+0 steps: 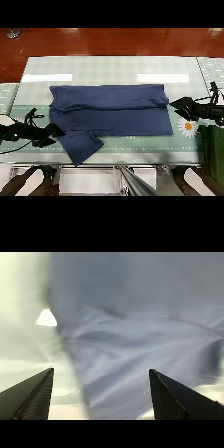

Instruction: Fold the shirts.

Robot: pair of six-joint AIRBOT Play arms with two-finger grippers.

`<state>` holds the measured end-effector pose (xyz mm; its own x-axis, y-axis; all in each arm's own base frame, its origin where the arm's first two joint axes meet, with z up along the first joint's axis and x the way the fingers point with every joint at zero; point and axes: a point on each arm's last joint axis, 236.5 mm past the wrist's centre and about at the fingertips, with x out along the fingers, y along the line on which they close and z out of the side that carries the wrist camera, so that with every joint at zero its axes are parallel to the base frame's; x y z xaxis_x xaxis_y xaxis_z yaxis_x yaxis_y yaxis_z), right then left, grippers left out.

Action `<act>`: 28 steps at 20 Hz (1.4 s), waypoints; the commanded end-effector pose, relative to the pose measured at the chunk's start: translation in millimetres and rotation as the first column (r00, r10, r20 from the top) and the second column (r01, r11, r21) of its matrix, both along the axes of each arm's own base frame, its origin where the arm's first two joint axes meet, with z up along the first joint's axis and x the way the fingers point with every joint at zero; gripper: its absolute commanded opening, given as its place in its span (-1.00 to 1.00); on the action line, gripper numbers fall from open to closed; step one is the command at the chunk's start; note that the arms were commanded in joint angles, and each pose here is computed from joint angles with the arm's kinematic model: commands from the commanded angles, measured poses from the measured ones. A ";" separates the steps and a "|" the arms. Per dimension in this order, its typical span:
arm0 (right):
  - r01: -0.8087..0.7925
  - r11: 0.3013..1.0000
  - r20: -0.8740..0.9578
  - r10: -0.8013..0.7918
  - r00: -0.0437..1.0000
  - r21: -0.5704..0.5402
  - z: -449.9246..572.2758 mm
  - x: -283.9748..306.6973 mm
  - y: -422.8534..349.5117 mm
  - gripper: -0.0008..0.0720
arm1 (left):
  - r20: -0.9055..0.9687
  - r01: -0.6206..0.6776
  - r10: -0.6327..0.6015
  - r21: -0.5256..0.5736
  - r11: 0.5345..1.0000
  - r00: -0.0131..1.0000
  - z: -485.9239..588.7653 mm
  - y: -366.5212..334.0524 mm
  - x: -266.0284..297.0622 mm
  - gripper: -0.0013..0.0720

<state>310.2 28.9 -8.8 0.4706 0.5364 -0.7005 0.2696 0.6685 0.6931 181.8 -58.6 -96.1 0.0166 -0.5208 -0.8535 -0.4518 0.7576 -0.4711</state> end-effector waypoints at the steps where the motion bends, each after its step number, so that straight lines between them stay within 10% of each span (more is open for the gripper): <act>1: 0.001 1.000 -0.001 -0.001 1.000 0.016 1.2 -0.7 2.6 0.72 | 0.074 -0.029 0.035 -0.086 0.996 0.997 -9.1 -26.7 6.2 0.95; 5: 0.086 0.996 -0.020 -0.086 0.996 0.022 1.4 2.9 -14.7 0.72 | 0.064 0.034 -0.029 -0.082 0.996 0.998 -21.6 -37.8 -11.9 0.71; 7: 0.144 0.989 -0.087 -0.147 0.985 -0.030 -10.8 -12.1 -45.3 0.72 | 0.082 0.038 -0.031 -0.089 0.995 0.996 -15.7 -37.2 -5.8 -0.86; 11: 0.054 0.973 -0.434 -0.150 0.888 -0.227 -65.1 -104.5 -79.7 0.72 | 0.157 0.031 -0.016 -0.095 0.995 0.988 0.5 -36.1 19.3 -0.90; 23: -0.030 0.998 -0.368 0.010 0.930 -0.050 -90.4 -63.9 5.7 0.72 | 0.163 0.036 -0.020 -0.095 0.995 0.986 2.1 -37.2 21.2 -0.90; 24: -0.013 0.998 -0.349 -0.008 0.937 -0.058 -89.5 -57.3 3.5 0.54 | 0.168 0.032 -0.016 -0.090 0.995 0.986 1.6 -36.0 22.9 -0.90; 26: -0.072 0.997 -0.315 0.057 0.947 -0.038 -85.1 -56.3 10.8 -0.88 | 0.183 0.010 0.005 -0.078 0.997 0.983 0.6 -31.3 28.6 -0.90; 28: -0.120 0.992 -0.312 0.106 0.944 -0.025 -78.9 -59.0 14.3 -0.89 | 0.194 -0.006 0.021 -0.078 0.997 0.981 4.8 -26.7 34.7 -0.90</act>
<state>246.0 35.6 -96.2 0.1573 0.5073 -0.8473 0.4425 0.7308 0.5197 208.7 -91.0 -93.8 0.1572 -0.5939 -0.7890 -0.3505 0.7134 -0.6068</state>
